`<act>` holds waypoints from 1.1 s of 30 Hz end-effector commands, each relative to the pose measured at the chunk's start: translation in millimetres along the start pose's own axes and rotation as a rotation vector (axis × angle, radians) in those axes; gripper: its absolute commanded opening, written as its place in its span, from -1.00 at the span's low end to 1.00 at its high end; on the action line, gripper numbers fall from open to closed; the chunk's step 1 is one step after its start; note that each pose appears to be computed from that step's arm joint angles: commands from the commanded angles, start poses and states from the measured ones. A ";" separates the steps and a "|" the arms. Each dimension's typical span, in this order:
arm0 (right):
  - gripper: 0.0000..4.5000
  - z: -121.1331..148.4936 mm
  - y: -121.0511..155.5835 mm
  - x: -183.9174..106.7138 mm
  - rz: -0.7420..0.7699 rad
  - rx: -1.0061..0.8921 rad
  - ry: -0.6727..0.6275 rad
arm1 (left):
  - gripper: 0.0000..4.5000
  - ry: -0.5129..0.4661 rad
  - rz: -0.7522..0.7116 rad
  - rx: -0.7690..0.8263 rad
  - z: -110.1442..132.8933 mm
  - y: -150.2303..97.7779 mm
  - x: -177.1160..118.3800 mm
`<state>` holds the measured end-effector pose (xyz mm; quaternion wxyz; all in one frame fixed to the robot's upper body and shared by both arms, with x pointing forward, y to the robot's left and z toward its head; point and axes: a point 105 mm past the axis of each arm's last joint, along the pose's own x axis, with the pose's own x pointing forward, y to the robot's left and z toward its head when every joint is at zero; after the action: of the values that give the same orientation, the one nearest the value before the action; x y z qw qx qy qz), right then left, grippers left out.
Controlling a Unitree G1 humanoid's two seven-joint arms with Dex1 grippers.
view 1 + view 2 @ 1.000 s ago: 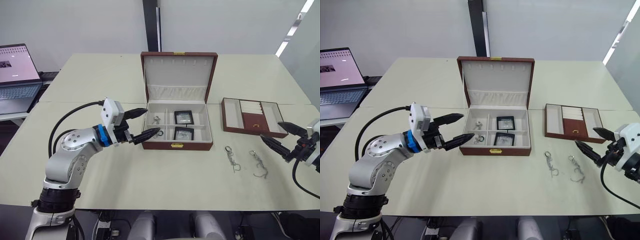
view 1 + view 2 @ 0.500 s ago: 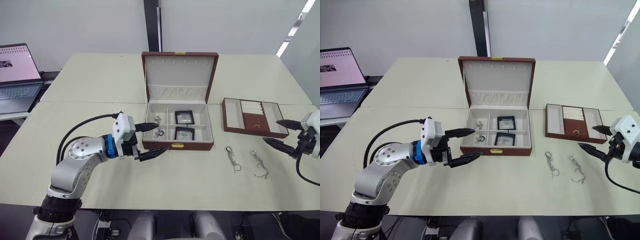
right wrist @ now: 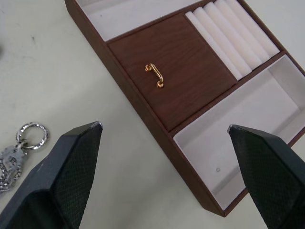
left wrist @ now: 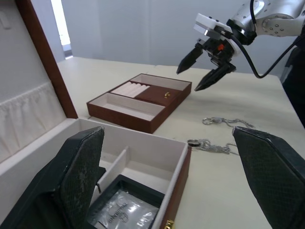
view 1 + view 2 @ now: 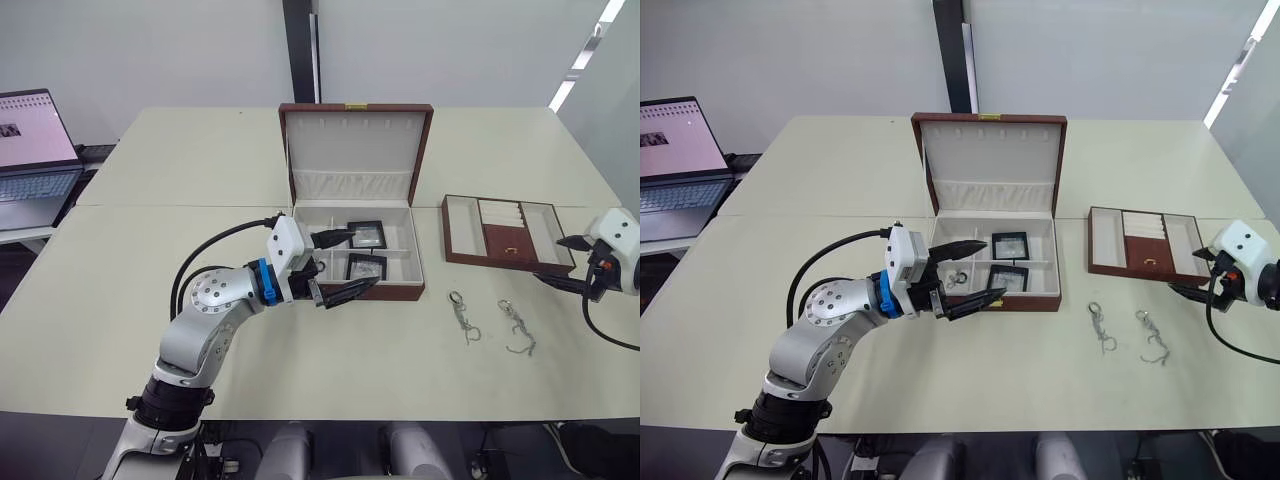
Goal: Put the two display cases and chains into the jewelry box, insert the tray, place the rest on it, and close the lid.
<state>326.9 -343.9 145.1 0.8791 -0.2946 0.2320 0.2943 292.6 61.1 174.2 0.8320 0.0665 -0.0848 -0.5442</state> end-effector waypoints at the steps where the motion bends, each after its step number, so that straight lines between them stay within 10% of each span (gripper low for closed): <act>1: 1.00 3.3 -9.1 0.8 -0.017 -0.041 0.003 | 0.98 -0.040 0.021 0.032 9.1 0.4 2.9; 22: 1.00 -16.7 -14.3 19.2 0.006 -0.055 0.113 | 0.98 -0.029 -0.080 -0.003 1.0 -15.9 1.8; 33: -0.35 -17.1 -14.4 21.5 0.004 -0.047 0.108 | 1.00 -0.029 -0.069 -0.004 -1.0 -14.2 0.3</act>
<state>344.2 -355.2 114.8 0.8538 -0.3211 0.2879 0.2915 283.5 55.7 163.7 0.8159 0.0557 -0.0742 -0.5708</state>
